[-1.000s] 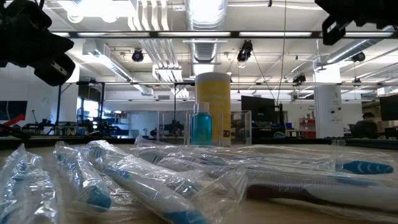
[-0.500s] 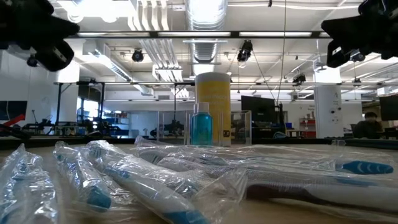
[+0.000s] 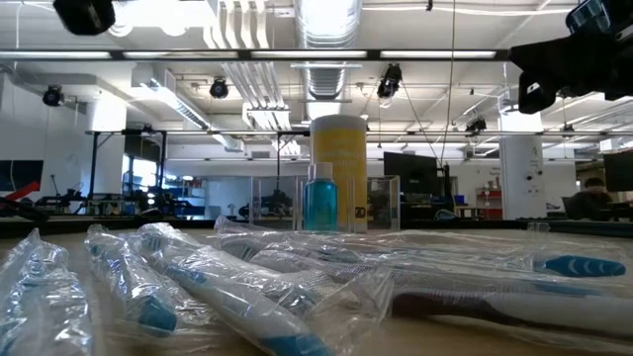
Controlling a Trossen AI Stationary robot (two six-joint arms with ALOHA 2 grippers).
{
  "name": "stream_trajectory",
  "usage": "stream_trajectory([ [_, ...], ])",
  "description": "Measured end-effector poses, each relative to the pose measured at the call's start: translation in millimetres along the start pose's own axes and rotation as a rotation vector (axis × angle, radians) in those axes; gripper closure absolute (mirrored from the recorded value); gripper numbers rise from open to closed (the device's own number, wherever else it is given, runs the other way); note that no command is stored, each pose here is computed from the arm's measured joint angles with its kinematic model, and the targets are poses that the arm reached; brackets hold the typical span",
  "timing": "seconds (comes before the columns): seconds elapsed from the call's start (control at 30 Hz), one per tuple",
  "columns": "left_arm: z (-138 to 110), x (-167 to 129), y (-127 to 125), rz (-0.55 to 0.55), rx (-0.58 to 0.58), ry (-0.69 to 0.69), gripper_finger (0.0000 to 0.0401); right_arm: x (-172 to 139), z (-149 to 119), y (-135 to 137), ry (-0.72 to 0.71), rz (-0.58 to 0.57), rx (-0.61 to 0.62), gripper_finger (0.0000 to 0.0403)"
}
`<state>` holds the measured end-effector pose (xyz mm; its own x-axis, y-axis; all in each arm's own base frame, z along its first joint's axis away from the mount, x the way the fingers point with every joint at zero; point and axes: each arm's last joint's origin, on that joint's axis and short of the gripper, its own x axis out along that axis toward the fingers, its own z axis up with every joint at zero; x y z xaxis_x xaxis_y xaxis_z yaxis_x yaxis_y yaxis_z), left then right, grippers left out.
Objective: Pick & Place toothbrushing station
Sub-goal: Put the mouthwash into the transparent organizer
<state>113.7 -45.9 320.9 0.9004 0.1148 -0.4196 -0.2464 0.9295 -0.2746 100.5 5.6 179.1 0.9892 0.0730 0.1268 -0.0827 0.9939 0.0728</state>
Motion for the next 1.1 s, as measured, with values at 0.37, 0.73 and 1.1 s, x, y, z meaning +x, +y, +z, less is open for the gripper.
stream_trajectory([
  [0.37, 15, 23, -69, 0.455, -0.101, 0.662, 0.0389, 0, 0, 0, -0.003, 0.0, -0.029, 0.0394],
  [0.73, -13, 17, -124, 0.448, -0.068, 0.629, 0.0347, 0, 1, 0, -0.005, -0.001, -0.028, 0.0394],
  [1.1, -36, 30, -142, 0.497, -0.278, 0.692, 0.0269, 0, 1, 0, -0.01, -0.001, -0.002, 0.0394],
])
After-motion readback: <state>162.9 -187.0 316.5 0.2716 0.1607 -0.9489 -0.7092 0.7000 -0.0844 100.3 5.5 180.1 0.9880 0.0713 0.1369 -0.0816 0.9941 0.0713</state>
